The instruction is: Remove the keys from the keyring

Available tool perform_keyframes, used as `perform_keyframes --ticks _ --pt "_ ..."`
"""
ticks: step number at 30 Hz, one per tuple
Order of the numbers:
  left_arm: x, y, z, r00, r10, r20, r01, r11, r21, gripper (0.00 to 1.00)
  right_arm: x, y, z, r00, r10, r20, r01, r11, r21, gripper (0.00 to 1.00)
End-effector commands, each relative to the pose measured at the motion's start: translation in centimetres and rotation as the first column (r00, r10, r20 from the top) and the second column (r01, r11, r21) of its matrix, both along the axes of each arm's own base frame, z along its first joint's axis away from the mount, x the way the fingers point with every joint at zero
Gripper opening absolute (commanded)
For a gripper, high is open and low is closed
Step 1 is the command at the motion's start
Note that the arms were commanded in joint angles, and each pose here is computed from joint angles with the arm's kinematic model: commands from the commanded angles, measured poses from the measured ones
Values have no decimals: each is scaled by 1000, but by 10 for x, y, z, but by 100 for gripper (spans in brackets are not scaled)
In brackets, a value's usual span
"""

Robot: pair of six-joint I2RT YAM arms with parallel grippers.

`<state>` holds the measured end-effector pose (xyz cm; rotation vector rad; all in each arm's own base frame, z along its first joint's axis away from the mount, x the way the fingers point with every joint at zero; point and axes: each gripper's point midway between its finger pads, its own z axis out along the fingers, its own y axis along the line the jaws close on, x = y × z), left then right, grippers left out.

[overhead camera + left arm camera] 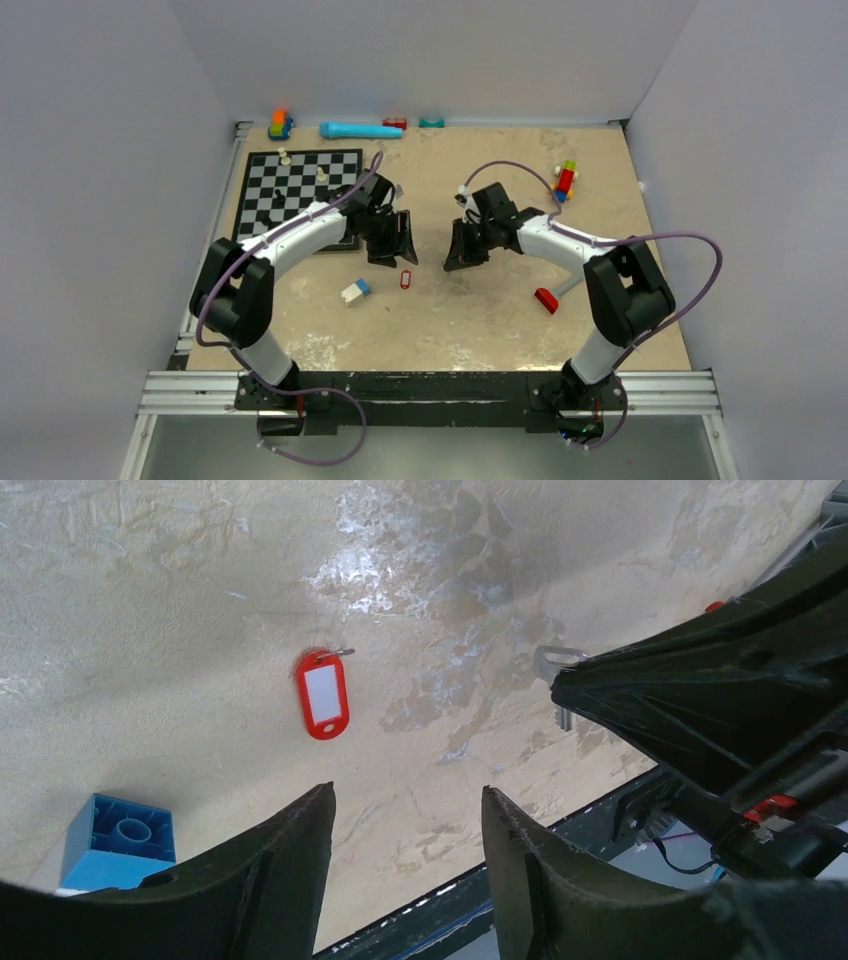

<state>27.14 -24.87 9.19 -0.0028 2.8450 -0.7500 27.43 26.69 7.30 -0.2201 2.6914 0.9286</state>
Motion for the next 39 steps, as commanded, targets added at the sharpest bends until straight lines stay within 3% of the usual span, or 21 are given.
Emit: perform_keyframes --ticks 1,6,8,11,14,15,20,25,29,31,34,39 --pt "13 -6 20 998 -29 57 31 999 -21 60 10 -4 2 999 23 37 -21 998 -57 14" --pt "17 -1 45 994 -22 108 25 999 -28 63 13 -19 7 999 2 38 4 988 -156 71" --pt "18 3 55 991 -11 130 15 999 -31 65 13 -24 15 999 -5 51 14 985 -175 78" --pt "19 10 68 987 7 163 -1 999 -37 75 14 -31 29 997 -19 80 35 979 -199 80" --pt "20 20 85 976 18 216 -14 1000 -21 98 16 -33 50 992 -19 125 42 981 -191 80" --pt "20 24 91 971 20 238 -18 1000 -12 100 17 -33 60 989 -19 145 45 982 -181 80" --pt "19 44 123 936 32 350 -44 999 25 100 23 -32 118 958 -9 288 45 992 -121 81" --pt "16 68 165 857 72 509 -102 994 31 100 28 -36 185 878 -17 478 47 998 -52 82" --pt "10 93 194 764 121 633 -177 984 26 100 18 -46 231 790 -56 610 52 998 24 83" --pt "6 106 203 716 141 684 -216 976 25 100 19 -61 249 737 -137 661 134 989 56 83" --pt "-1 125 206 635 169 754 -267 964 9 100 19 -84 265 669 -314 674 294 944 148 85" --pt "-10 157 200 492 211 845 -367 930 -19 100 8 -105 270 577 -367 729 330 922 203 90"
